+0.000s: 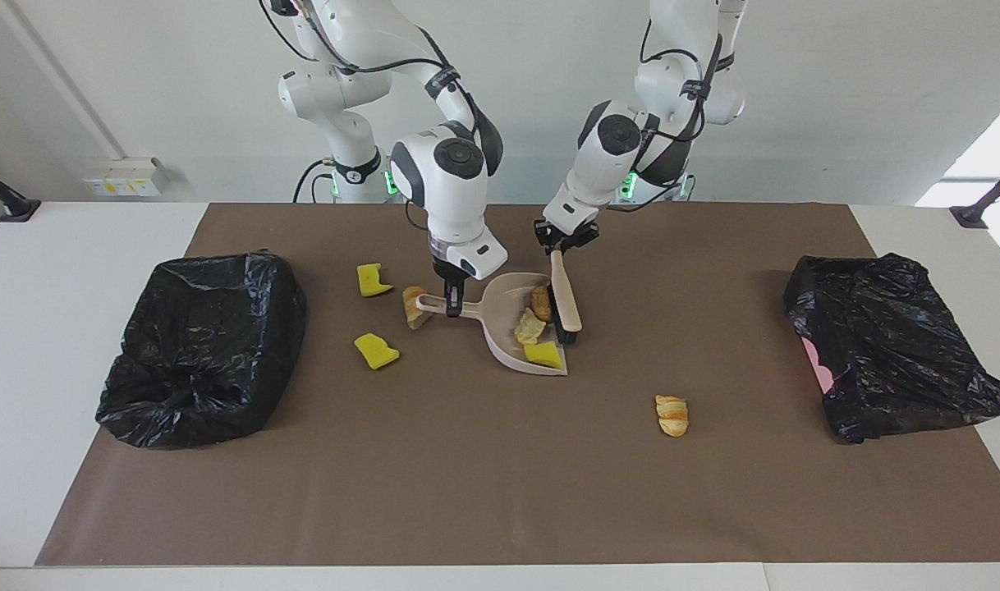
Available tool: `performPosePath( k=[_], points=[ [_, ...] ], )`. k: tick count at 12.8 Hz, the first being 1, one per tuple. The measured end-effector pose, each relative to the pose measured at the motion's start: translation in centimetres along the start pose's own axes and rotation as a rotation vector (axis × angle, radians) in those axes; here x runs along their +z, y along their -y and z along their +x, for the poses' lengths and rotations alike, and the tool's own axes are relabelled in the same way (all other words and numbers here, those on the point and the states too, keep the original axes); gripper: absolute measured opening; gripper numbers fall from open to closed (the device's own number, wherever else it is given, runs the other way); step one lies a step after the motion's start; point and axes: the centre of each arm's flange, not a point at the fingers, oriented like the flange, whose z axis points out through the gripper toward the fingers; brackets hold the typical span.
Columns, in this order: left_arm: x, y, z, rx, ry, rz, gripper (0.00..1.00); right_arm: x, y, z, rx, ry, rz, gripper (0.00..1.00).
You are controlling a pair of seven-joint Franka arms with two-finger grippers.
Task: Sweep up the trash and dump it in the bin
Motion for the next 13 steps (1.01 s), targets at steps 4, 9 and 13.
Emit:
performPosePath(
  k=[4, 9, 13],
  points=[
    [-8.0, 5.9, 5.8, -0.007, -0.009, 0.018, 0.26, 0.0, 0.0, 0.0, 0.003, 0.0, 0.0, 0.31],
    [-13.9, 17.8, 13.2, 0.099, -0.105, 0.193, 0.26, 0.0, 0.1, 0.1, 0.036, 0.0, 0.001, 0.31],
    [-11.3, 24.1, 22.3, 0.236, -0.061, 0.34, 0.26, 0.0, 0.7, 0.9, 0.103, 0.007, 0.009, 0.31]
  ],
)
